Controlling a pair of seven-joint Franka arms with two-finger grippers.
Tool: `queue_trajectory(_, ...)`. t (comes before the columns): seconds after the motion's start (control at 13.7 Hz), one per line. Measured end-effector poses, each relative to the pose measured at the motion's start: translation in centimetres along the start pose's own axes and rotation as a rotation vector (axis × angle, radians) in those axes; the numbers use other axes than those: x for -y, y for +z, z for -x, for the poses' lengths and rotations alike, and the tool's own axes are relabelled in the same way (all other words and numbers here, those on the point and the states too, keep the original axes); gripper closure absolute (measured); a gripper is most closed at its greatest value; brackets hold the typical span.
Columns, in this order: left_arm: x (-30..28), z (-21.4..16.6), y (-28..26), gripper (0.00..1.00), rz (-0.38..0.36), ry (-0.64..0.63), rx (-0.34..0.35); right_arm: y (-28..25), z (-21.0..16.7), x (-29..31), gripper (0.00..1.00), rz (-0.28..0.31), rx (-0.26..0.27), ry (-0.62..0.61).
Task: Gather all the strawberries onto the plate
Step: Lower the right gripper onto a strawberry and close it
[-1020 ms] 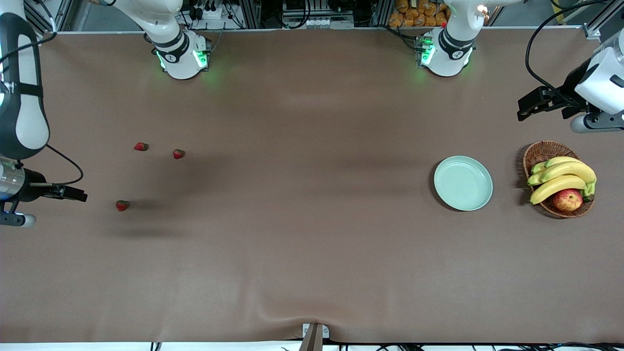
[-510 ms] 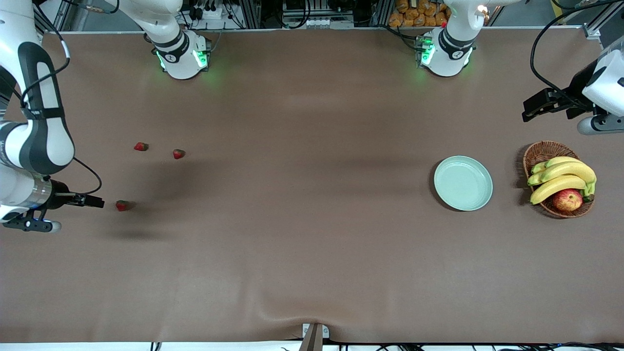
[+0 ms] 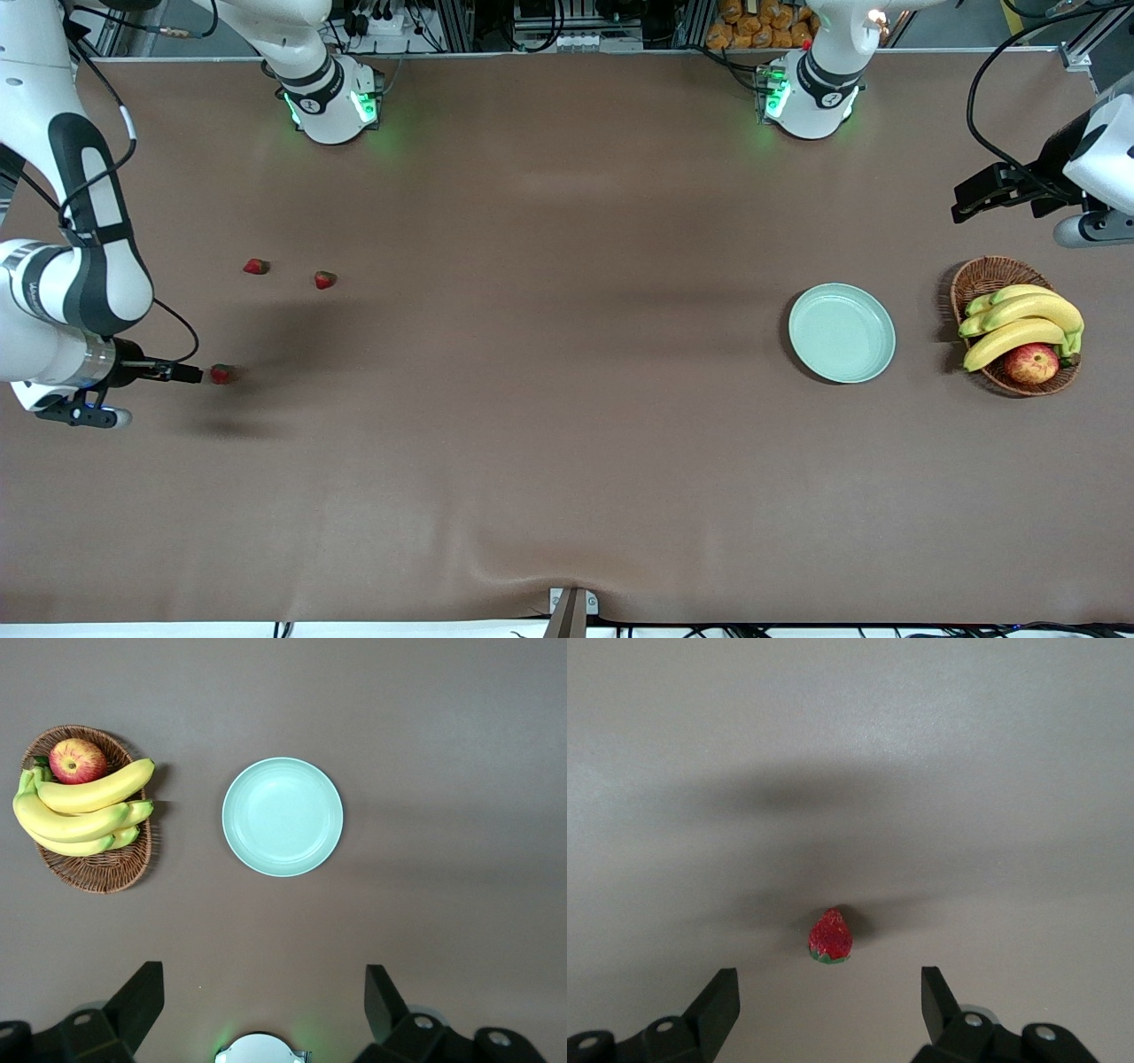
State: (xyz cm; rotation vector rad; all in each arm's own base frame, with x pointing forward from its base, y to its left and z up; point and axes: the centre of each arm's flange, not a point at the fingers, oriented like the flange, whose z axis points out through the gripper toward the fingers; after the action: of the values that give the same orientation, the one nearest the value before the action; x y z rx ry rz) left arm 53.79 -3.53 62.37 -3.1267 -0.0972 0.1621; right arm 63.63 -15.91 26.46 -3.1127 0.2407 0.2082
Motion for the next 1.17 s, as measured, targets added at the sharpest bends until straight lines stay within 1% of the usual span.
queue_trajectory(0.07, -0.1, 0.0, 0.2, 0.00, 0.005, 0.001, 0.003, 0.5, 0.0, 0.1, 0.13, -0.001, 0.007, -0.001)
queue_trajectory(0.15, -0.1, 0.0, 0.4, 0.00, 0.009, 0.001, 0.006, 1.0, -0.1, 0.1, 0.14, -0.002, 0.013, -0.002)
queue_trajectory(0.22, -0.1, -0.1, 0.6, 0.00, 0.011, 0.001, 0.010, 1.4, -0.1, 0.2, 0.20, -0.003, 0.019, -0.003)
queue_trajectory(0.29, -0.1, -0.1, 0.8, 0.00, 0.011, 0.001, 0.013, 1.9, -0.1, 0.2, 0.21, -0.004, 0.024, -0.003)
queue_trajectory(0.36, -0.1, -0.1, 0.9, 0.00, 0.012, 0.000, 0.013, 2.5, -0.1, 0.2, 0.19, -0.004, 0.025, -0.003)
queue_trajectory(0.58, -0.1, -0.4, 1.5, 0.00, 0.013, -0.002, 0.007, 5.0, -0.1, 0.4, 0.18, -0.005, 0.013, -0.005)
queue_trajectory(0.8, -0.1, -0.5, 2.2, 0.00, 0.012, -0.001, 0.010, 7.7, 0.4, 0.5, 0.21, -0.007, 0.012, -0.007)
queue_trajectory(0.87, -0.2, -0.5, 2.1, 0.00, 0.012, 0.001, 0.010, 8.2, 0.5, 0.6, 0.26, -0.008, 0.020, -0.007)
queue_trajectory(0.95, -0.3, -0.4, 2.1, 0.00, 0.012, 0.002, 0.009, 8.6, 0.6, 0.6, 0.26, -0.008, 0.025, -0.008)
queue_trajectory(1.02, -0.4, -0.3, 2.0, 0.00, 0.012, 0.003, 0.008, 8.8, 0.7, 0.6, 0.32, -0.009, 0.029, -0.008)
queue_trajectory(1.09, -0.5, -0.2, 2.0, 0.00, 0.012, 0.005, 0.007, 8.9, 0.8, 0.7, 0.42, -0.009, 0.032, -0.008)
queue_trajectory(1.17, -0.7, -0.2, 1.9, 0.00, 0.011, 0.008, 0.006, 9.1, 0.9, 0.7, 0.42, -0.010, 0.036, -0.009)
